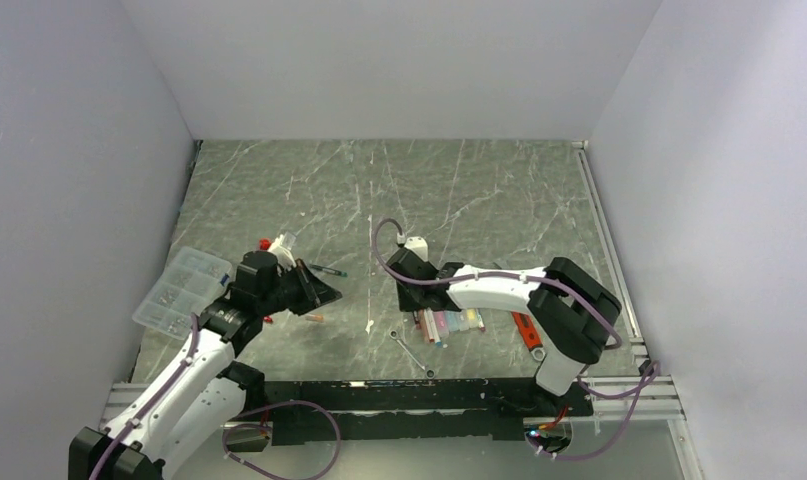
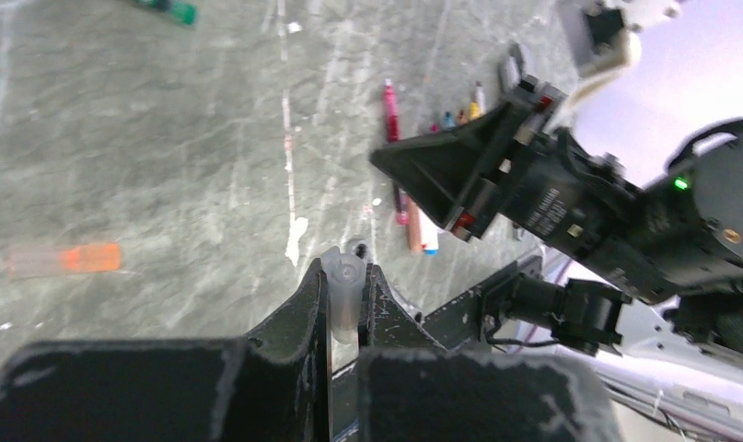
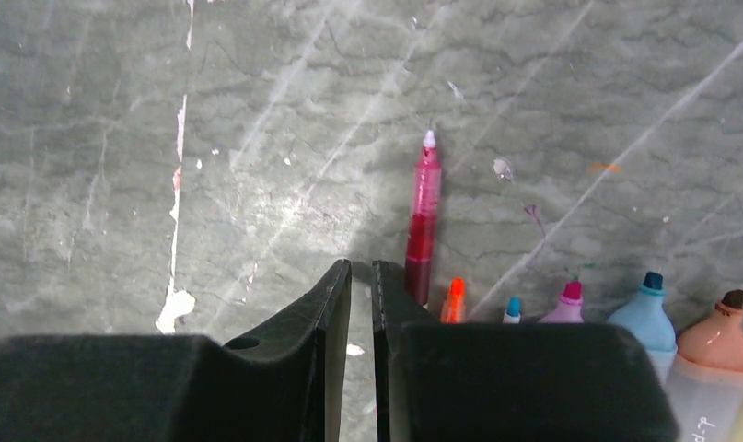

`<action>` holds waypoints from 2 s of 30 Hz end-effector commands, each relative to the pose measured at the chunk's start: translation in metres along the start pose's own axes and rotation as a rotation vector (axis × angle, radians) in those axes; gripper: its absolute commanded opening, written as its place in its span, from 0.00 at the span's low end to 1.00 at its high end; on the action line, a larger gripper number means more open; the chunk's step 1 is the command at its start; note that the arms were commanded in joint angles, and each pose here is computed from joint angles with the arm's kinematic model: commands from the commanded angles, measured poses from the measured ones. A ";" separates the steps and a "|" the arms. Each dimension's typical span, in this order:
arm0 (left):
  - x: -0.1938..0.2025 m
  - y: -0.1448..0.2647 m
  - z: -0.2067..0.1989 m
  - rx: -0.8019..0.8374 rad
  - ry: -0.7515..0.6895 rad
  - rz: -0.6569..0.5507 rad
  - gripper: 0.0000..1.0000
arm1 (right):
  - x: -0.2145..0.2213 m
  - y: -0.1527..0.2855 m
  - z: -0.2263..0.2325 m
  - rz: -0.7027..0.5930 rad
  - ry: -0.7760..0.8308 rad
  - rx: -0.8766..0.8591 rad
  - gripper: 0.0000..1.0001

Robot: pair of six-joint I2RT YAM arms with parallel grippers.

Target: Open the pen caps

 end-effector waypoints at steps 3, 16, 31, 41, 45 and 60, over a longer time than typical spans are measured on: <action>-0.014 0.008 0.029 -0.227 0.041 -0.096 0.00 | -0.012 0.017 0.014 -0.058 0.014 -0.121 0.21; -0.021 0.033 0.104 -0.627 0.196 -0.319 0.03 | -0.076 0.024 0.090 -0.171 0.201 -0.352 0.47; -0.023 0.015 0.113 -0.667 0.186 -0.287 0.34 | -0.108 -0.031 0.121 -0.219 0.374 -0.318 0.54; -0.030 0.023 0.099 -0.643 0.152 -0.290 0.51 | -0.110 -0.038 0.127 -0.213 0.408 -0.326 0.56; -0.033 0.033 0.085 -0.615 0.136 -0.283 0.54 | -0.117 -0.038 0.132 -0.231 0.438 -0.339 0.56; -0.045 0.110 0.019 -0.371 0.072 -0.441 0.78 | -0.112 -0.080 0.147 -0.169 0.609 -0.250 0.58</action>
Point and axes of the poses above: each gripper's point midway between its finger pads, its own y axis back along the fingers, its own z axis along the line the jaws close on, x = y × z, the point moved 2 cm from there along y, back along the fingers
